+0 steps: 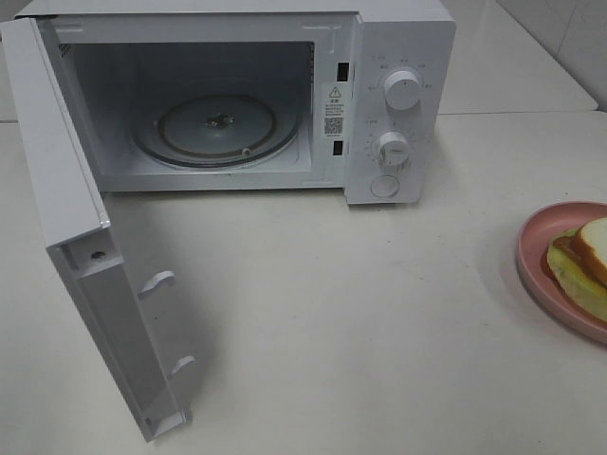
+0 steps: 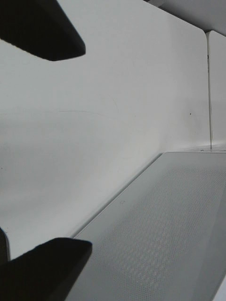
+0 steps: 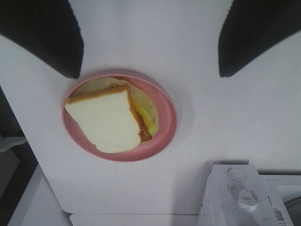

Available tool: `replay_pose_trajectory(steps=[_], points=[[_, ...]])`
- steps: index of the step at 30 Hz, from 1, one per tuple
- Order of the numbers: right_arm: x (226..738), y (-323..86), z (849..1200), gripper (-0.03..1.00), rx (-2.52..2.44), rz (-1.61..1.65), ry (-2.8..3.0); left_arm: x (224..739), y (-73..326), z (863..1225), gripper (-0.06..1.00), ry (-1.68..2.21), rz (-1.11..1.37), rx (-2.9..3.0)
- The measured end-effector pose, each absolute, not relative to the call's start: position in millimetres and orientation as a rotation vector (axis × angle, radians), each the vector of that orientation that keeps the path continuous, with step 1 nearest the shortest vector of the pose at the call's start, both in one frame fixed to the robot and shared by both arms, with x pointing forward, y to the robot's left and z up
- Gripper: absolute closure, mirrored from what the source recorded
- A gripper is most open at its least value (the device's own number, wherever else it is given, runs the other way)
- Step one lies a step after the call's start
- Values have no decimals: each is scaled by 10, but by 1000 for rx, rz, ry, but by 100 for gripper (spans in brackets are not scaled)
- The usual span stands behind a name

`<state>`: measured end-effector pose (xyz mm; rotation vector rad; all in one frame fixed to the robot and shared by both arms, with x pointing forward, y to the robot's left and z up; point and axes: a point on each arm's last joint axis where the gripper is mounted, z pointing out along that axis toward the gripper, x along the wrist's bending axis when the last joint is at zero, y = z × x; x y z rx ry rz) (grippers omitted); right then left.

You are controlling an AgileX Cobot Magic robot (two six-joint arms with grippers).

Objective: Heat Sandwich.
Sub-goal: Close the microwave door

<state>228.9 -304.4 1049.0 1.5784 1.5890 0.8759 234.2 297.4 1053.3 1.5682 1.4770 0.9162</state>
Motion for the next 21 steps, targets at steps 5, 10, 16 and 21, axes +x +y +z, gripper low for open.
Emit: replay_pose_trajectory(steps=[5, 10, 16, 21], points=[[2289, -3044, 10490, 21, 1578, 876, 1589, 2342, 2974, 10533, -2, 1477, 916, 1568], [2289, -3044, 10490, 21, 1578, 876, 1589, 2342, 2974, 10533, -2, 1477, 916, 1568], [2289, -3044, 10490, 21, 1578, 876, 1589, 2342, 2974, 10533, -2, 1477, 916, 1568], [2289, -3044, 10490, 21, 1578, 876, 1589, 2342, 2974, 10533, -2, 1477, 916, 1568]])
